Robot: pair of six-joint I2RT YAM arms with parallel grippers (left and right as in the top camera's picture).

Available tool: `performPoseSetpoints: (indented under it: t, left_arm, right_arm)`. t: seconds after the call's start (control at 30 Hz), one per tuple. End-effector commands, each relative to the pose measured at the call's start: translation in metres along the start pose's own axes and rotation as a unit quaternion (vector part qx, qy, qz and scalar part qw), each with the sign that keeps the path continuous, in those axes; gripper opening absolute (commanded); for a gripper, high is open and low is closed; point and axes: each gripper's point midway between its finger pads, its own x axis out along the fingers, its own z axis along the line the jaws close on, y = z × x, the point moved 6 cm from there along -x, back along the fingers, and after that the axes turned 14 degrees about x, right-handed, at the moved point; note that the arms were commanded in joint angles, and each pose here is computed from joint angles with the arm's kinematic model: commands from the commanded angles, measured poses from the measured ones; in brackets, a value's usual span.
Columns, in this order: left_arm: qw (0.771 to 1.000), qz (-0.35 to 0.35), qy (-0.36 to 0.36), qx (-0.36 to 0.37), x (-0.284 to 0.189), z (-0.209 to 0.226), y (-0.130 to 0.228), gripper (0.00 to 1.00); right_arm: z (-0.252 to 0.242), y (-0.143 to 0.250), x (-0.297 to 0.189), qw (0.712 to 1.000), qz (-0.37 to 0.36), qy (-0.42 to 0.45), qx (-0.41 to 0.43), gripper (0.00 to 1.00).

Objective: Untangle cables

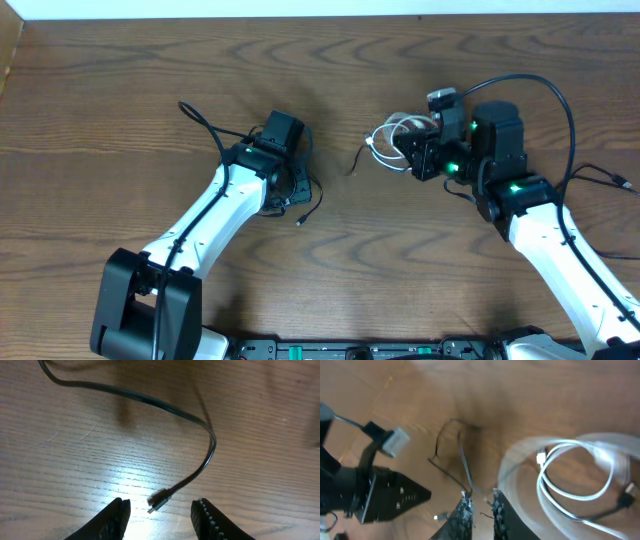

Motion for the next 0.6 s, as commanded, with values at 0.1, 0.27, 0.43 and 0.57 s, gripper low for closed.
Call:
performPoseSetpoints:
  t: [0.1, 0.27, 0.43, 0.57]
  left_arm:
    - [1.0, 0.005, -0.003, -0.009, 0.002, 0.002, 0.001, 0.45]
    - [1.0, 0.005, -0.003, -0.009, 0.002, 0.002, 0.001, 0.45]
    - [1.0, 0.005, -0.003, -0.009, 0.002, 0.002, 0.001, 0.45]
    - [1.0, 0.005, -0.003, -0.009, 0.002, 0.002, 0.001, 0.45]
  right_arm:
    - [-0.004, 0.002, -0.002, 0.999, 0.002, 0.027, -0.031, 0.11]
    - [-0.021, -0.001, -0.004, 0.995, -0.019, 0.099, -0.026, 0.21]
    - [-0.038, 0.002, -0.007, 0.986, -0.02, 0.163, -0.024, 0.37]
    - [-0.059, 0.009, -0.003, 0.975, -0.001, 0.22, -0.034, 0.5]
